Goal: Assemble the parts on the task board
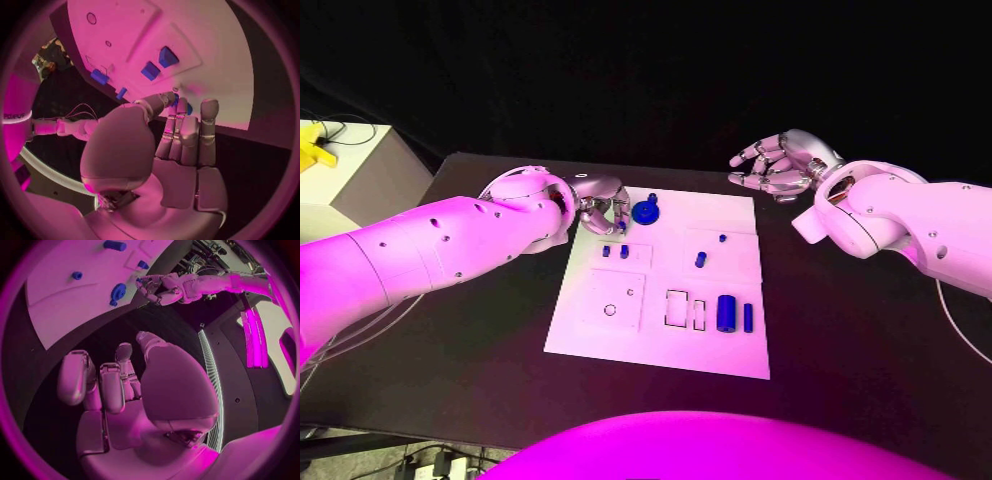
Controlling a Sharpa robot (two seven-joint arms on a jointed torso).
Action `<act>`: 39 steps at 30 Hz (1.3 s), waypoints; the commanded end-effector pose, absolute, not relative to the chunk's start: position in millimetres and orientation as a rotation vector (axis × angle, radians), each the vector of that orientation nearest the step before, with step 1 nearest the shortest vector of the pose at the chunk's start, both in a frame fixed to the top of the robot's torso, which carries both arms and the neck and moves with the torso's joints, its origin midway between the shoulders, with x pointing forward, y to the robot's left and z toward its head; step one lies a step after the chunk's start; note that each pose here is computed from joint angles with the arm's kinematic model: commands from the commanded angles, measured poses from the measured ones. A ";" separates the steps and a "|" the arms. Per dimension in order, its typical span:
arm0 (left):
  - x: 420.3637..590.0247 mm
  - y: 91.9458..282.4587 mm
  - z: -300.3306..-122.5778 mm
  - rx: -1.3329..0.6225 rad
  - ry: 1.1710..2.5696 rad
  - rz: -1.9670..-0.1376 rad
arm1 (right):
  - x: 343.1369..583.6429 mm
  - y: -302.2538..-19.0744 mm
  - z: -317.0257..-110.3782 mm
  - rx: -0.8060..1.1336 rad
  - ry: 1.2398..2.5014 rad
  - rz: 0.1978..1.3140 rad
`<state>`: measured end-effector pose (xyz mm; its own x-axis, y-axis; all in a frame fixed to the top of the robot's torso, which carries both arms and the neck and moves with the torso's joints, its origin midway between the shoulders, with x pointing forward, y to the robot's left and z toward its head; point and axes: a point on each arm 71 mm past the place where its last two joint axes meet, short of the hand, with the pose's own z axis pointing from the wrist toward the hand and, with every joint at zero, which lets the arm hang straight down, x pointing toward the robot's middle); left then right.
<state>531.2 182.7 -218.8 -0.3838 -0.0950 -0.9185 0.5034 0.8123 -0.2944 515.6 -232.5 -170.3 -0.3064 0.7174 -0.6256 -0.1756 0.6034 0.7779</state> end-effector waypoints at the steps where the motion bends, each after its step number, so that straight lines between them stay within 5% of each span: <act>1: 530.8 181.5 -220.4 0.319 1.889 -0.653 | 515.1 -230.8 -170.3 0.440 1.659 0.961; 39: 530.1 178.6 -229.3 0.321 1.934 -0.648 | 514.5 -230.9 -170.4 0.440 1.659 0.961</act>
<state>531.2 180.1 -226.7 -0.4218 -0.0737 -0.9037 0.4913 0.8191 -0.2962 515.3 -232.4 -170.5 -0.3071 0.7174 -0.6253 -0.1758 0.6030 0.7782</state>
